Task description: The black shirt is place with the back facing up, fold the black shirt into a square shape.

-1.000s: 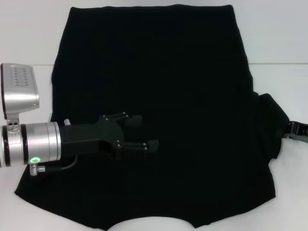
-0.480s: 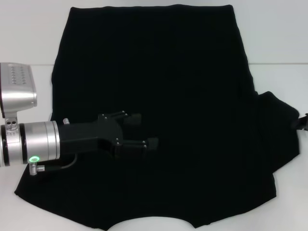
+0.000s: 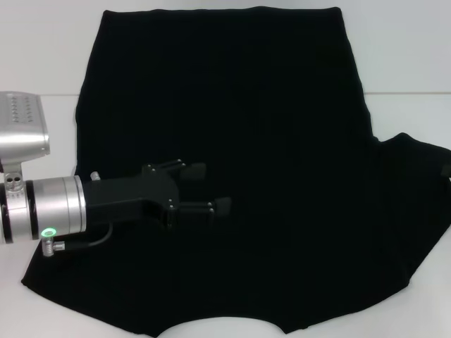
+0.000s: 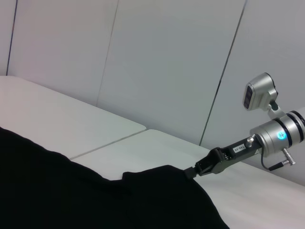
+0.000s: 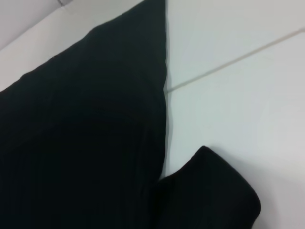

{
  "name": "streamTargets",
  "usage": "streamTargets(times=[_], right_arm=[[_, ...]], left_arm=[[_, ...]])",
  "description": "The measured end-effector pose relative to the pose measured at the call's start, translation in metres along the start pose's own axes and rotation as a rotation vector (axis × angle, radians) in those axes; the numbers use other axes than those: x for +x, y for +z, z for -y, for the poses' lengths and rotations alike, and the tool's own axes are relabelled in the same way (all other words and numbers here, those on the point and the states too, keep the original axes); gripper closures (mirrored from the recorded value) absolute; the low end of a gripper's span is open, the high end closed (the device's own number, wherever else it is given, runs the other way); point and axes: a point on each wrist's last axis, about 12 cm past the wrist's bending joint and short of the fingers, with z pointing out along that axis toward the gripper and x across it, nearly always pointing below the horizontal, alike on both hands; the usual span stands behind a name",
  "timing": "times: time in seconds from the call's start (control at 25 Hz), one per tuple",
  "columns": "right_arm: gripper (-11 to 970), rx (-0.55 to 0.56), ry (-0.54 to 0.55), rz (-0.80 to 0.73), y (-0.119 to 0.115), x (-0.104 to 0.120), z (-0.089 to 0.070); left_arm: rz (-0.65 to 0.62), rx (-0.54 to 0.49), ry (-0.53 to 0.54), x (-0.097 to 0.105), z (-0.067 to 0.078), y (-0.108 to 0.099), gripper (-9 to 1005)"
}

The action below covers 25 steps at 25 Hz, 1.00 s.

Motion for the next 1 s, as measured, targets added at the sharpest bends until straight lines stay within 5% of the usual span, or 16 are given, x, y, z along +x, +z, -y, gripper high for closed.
streamTargets(times=[1.0], right_arm=[[952,0.014,0.003,0.066,0.0036,-0.0018,0.0010]], left_arm=[[0.002,0.008,-0.009,-0.0011,0.0005,0.0007,83]])
